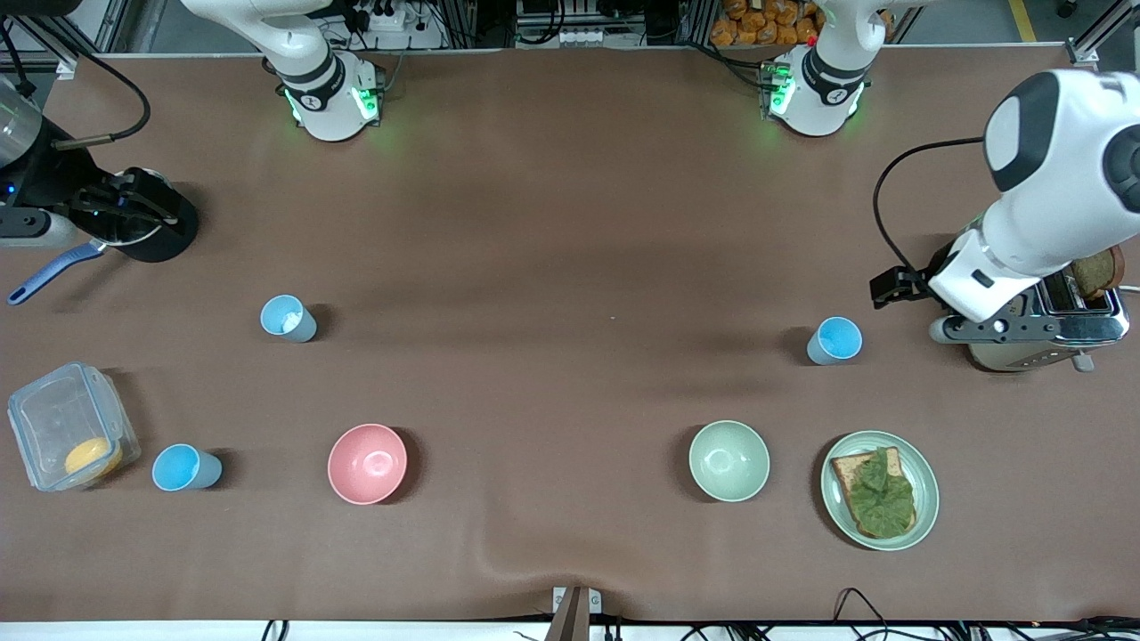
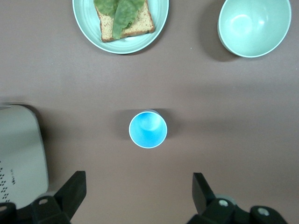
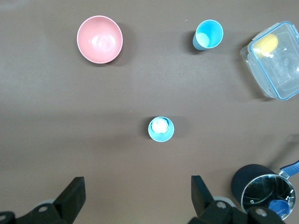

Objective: Stack blue cups with both arms
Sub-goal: 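Reach the right gripper to a blue cup while the left gripper reaches another, then close both grippers around their blue cups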

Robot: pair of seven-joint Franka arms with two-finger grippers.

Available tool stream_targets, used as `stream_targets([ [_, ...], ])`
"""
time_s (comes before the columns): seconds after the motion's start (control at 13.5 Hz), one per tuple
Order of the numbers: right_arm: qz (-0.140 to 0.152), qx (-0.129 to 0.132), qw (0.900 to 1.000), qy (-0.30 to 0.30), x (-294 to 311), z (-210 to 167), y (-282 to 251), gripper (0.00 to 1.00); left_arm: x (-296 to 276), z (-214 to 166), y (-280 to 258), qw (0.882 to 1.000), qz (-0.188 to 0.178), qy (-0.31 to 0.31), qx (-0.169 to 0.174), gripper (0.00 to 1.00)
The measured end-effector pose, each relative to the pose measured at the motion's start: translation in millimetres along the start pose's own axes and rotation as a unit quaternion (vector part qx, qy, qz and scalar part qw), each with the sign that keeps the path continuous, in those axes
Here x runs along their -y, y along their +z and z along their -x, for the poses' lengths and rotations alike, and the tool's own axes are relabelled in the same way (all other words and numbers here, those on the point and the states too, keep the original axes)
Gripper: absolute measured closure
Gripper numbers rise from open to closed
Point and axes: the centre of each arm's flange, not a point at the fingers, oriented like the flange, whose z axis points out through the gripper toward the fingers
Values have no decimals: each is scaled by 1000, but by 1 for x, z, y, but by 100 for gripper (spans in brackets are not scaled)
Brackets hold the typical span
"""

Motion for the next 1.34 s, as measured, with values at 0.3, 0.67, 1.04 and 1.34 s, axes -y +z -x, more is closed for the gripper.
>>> stream_targets([
  [0.3,4,57,998,-18,23,-29,69,0,3,4,34,1000,1,-2,-11,0],
  [0.67,28,120,990,-72,94,-64,184,0,10,9,78,1000,-8,2,-20,0],
  [1.04,34,103,993,-51,62,-78,267,0,10,-3,133,1000,2,3,-11,0],
  [1.34,29,99,994,-32,31,-52,338,0,13,-10,165,1000,9,-2,-12,0],
])
